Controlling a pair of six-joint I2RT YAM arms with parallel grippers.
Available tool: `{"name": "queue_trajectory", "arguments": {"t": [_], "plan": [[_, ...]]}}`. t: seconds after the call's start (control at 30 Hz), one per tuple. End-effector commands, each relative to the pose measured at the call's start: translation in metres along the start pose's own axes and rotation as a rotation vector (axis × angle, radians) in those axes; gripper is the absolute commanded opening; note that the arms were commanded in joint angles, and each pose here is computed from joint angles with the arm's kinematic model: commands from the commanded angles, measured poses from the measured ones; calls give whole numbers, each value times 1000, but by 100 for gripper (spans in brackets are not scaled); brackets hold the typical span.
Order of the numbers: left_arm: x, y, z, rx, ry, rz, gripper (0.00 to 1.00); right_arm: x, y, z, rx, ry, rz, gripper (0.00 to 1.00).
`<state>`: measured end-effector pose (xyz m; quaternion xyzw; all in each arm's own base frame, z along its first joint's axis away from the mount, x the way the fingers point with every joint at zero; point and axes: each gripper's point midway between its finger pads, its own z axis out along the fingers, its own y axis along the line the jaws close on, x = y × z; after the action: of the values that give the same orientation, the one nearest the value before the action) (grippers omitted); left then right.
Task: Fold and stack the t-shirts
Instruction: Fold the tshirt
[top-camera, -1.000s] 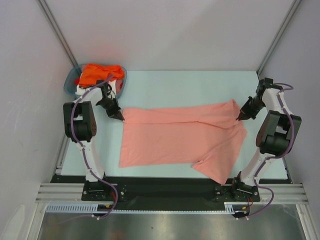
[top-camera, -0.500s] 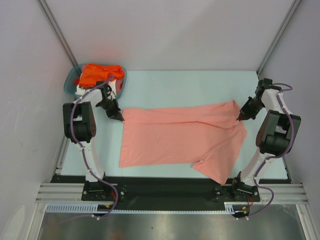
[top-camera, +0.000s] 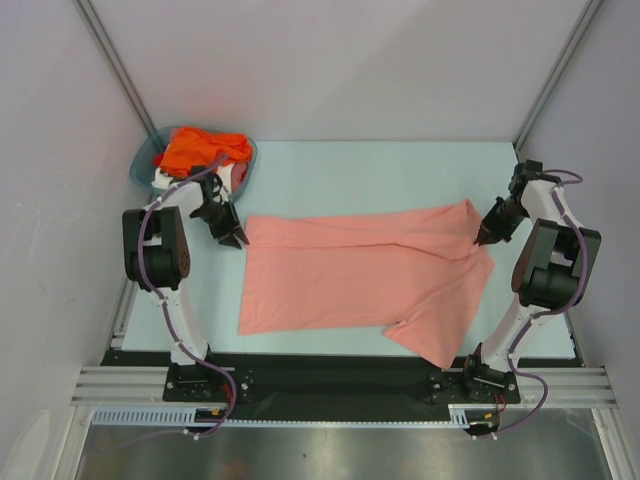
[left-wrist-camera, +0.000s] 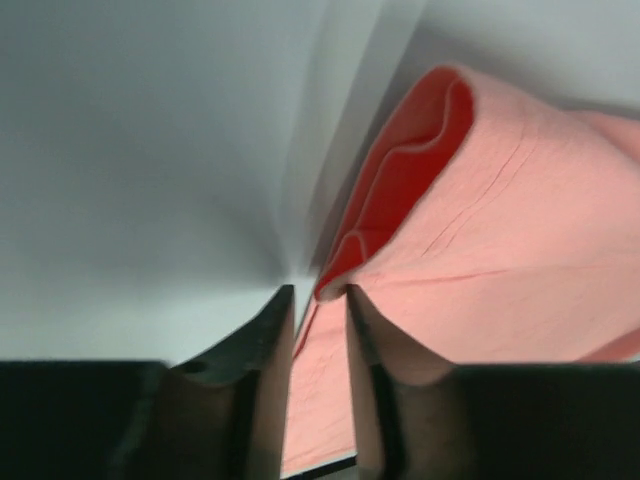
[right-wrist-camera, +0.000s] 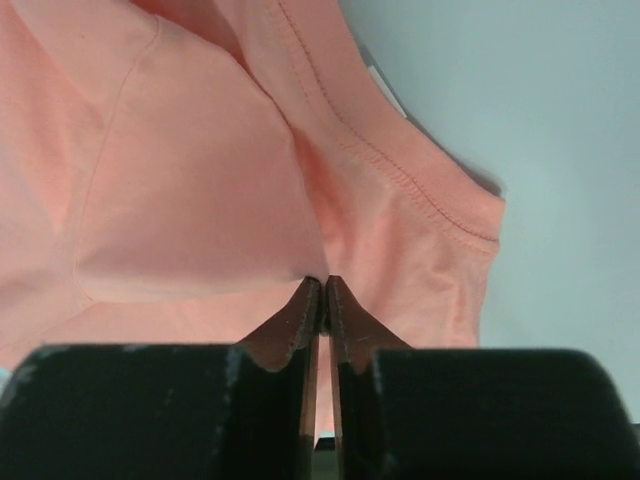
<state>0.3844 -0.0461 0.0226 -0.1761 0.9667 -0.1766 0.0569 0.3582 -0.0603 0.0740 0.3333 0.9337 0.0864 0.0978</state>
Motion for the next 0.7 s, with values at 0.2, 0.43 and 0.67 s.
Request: {"name": "queue_trajectory", "arguments": {"t": [0.2, 0.43, 0.67], "plan": [[22, -33, -59, 63, -49, 9, 38, -51, 11, -29, 12, -190, -26, 41], [12, -70, -58, 201, -81, 43, 27, -100, 60, -11, -123, -262, -99, 48], [3, -75, -34, 267, -83, 48, 23, -119, 98, 7, -256, -244, -20, 63]]}}
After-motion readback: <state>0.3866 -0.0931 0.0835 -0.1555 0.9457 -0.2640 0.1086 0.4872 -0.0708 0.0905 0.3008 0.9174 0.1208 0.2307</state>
